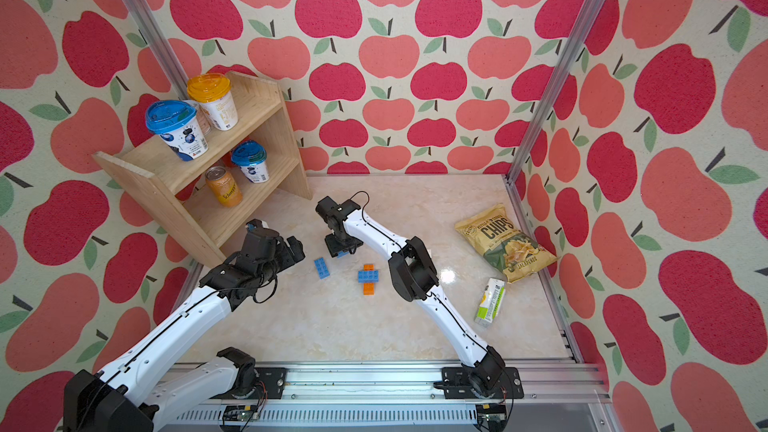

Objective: Assemble a rectangle with lego
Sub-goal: Pick up the lego brick from the center of the board.

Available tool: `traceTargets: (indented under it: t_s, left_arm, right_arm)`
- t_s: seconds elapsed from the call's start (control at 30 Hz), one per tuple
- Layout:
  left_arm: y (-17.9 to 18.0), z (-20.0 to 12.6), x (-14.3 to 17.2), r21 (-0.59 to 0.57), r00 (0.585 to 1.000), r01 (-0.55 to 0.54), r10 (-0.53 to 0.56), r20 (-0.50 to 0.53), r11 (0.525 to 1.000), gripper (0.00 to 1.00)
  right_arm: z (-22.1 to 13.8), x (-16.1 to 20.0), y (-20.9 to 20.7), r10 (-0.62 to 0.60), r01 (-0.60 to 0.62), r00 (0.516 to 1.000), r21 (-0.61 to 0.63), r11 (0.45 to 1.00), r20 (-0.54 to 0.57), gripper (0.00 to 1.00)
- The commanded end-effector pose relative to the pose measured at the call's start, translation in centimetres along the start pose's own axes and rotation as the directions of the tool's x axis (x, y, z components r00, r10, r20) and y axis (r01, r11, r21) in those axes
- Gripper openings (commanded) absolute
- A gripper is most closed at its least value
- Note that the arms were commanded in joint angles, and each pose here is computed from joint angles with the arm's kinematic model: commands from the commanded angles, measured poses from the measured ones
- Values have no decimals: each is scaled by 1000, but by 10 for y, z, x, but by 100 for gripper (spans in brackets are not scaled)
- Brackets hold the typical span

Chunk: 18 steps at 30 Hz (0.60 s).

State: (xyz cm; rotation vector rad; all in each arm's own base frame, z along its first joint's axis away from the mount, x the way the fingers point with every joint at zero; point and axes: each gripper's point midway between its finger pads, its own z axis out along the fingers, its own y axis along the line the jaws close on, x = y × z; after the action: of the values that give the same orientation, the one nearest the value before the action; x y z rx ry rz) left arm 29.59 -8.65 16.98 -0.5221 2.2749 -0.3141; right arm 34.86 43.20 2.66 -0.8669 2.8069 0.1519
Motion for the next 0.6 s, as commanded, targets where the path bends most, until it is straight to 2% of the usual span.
traceTargets:
  t_s: [0.0, 0.33, 0.57]
  left_arm:
    - [-1, -5, -6, -3, 1000, -11, 11, 9, 1000, 98]
    - [-3, -7, -6, 14, 1000, -18, 18, 7, 1000, 97]
    - [-7, -6, -4, 32, 1000, -22, 22, 0, 999, 97]
  right_arm:
    - [-4, 11, -1, 30, -29, 999, 29, 999, -36, 40]
    - [-70, -14, -13, 159, -170, 976, 64, 983, 151, 20]
    - [-105, 10, -18, 238, -261, 949, 94, 961, 205, 20]
